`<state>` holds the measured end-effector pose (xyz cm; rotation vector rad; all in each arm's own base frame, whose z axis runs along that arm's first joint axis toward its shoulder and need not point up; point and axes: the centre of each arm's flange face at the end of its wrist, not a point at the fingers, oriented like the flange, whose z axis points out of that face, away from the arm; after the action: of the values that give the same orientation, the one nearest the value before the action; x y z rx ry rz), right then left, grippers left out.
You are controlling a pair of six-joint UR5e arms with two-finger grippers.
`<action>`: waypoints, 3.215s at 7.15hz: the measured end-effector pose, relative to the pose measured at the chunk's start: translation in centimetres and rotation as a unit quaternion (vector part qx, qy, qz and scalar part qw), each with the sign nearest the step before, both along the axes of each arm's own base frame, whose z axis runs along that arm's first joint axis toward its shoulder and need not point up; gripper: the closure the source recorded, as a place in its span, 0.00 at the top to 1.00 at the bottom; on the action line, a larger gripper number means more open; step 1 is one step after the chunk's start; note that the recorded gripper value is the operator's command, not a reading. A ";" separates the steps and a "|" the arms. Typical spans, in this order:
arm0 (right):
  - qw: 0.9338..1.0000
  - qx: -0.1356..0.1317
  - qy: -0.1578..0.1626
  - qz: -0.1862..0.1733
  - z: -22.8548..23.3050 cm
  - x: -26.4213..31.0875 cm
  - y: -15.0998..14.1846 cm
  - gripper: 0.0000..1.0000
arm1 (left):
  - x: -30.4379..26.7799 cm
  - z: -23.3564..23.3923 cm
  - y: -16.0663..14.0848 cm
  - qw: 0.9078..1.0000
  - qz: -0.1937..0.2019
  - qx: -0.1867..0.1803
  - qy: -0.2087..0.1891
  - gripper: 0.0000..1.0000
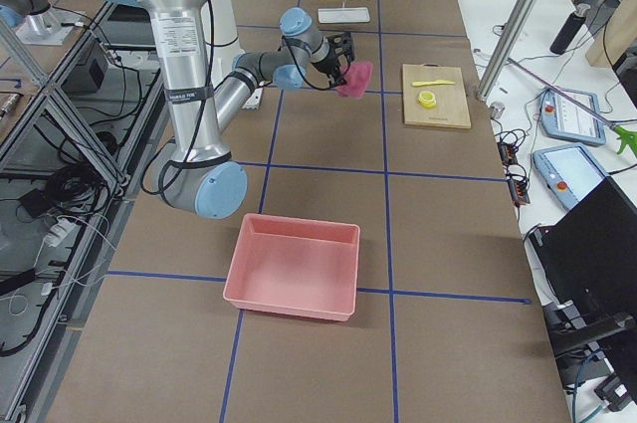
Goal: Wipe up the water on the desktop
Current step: 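Release and withdraw the left gripper while the right gripper lowers the cloth, then wipe the cloth back and forth across the table with the right gripper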
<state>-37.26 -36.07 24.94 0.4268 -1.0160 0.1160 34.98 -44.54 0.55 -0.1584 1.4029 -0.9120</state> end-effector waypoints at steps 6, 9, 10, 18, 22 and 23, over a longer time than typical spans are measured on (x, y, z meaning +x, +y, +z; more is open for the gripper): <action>0.982 -0.175 0.024 -0.067 1.4 -8.2 6.0 0.00 | -5.9 15.0 -1.0 0.953 0.102 0.206 -0.197 0.98; 0.970 -0.226 0.023 -0.082 1.6 -11.5 7.6 0.00 | -8.8 22.0 0.3 0.910 0.162 0.271 -0.269 0.98; 0.965 -0.245 0.028 -0.093 2.4 -11.4 7.3 0.00 | -9.2 22.5 0.4 0.907 0.166 0.276 -0.273 0.98; 0.947 -0.259 0.116 -0.147 17.2 -0.1 0.2 0.00 | -16.7 29.6 0.6 0.880 0.196 0.285 -0.327 0.98; 0.945 -0.291 0.052 -0.141 5.0 -14.2 -2.8 0.00 | -19.5 31.3 -0.5 0.874 0.203 0.288 -0.334 0.98; 0.944 -0.294 0.048 -0.140 4.5 -14.6 -2.9 0.00 | -19.8 31.4 -0.6 0.875 0.201 0.287 -0.334 0.98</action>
<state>-51.88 -38.96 29.48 -0.2563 -0.8845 0.1350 15.18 -45.19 31.94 0.2909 0.8771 -0.1334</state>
